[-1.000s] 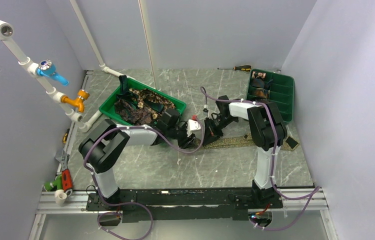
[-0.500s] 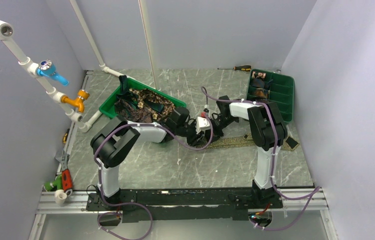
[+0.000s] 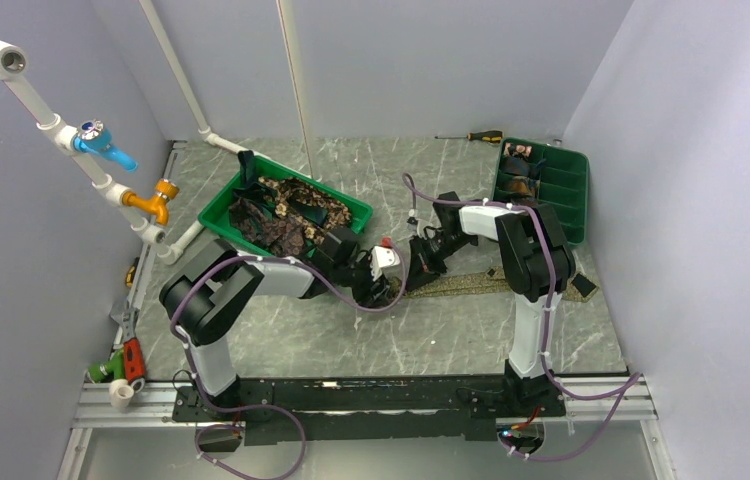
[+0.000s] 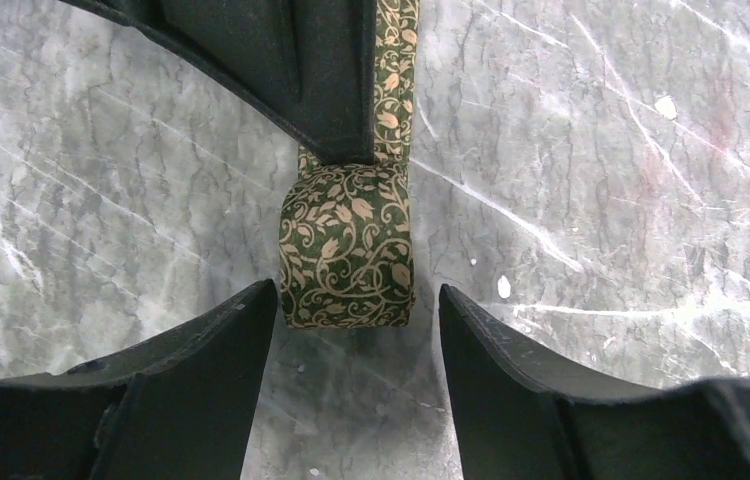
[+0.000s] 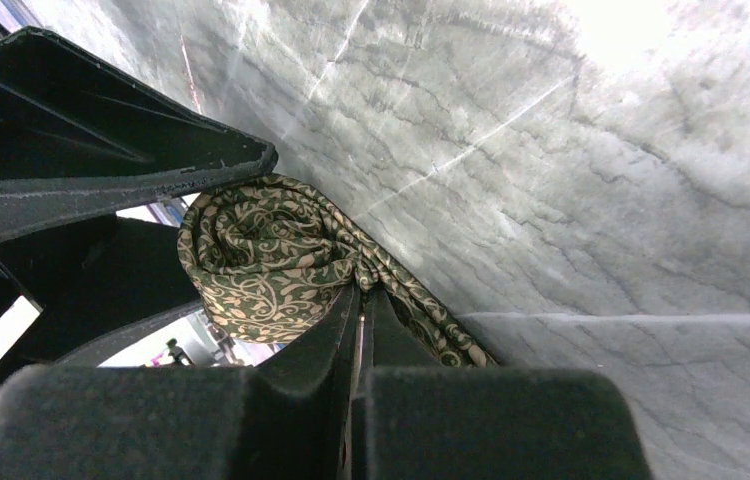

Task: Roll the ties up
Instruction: Roll the tie at the center of the board.

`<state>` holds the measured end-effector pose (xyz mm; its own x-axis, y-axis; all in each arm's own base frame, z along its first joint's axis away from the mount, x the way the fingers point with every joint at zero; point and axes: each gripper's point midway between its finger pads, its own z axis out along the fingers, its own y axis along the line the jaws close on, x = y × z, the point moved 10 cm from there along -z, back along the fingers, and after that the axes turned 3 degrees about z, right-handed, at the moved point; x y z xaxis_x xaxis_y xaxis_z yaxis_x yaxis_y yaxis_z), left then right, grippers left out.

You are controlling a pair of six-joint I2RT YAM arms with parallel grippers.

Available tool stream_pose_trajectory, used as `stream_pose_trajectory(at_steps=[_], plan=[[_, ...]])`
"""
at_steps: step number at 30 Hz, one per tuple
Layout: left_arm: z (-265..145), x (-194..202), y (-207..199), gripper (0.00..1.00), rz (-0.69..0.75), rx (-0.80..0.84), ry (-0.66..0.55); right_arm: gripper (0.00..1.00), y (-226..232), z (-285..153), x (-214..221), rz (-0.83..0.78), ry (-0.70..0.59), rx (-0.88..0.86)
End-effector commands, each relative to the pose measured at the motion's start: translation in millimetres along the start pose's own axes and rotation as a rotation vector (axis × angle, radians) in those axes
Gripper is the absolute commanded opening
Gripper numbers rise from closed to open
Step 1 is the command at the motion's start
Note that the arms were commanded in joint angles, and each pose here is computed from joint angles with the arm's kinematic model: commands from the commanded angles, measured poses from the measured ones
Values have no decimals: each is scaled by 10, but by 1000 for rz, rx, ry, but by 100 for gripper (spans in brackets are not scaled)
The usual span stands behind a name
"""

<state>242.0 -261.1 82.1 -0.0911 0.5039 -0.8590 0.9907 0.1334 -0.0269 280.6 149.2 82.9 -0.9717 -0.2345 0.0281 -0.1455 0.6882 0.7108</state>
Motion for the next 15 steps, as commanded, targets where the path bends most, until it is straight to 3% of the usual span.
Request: stream_pose_trajectory(at_steps=[1, 5, 11, 15], plan=[[26, -171, 58, 64, 35, -3, -54, 0, -171, 88, 23, -42, -12, 125], [114, -377, 64, 53, 49, 32, -96, 0, -174, 95, 8, -38, -13, 118], [269, -549, 49, 46, 60, 54, -130, 0, -157, 93, -7, -43, -17, 109], [387, -378, 44, 46, 21, 57, -78, 0, -145, 78, -15, -43, -28, 104]])
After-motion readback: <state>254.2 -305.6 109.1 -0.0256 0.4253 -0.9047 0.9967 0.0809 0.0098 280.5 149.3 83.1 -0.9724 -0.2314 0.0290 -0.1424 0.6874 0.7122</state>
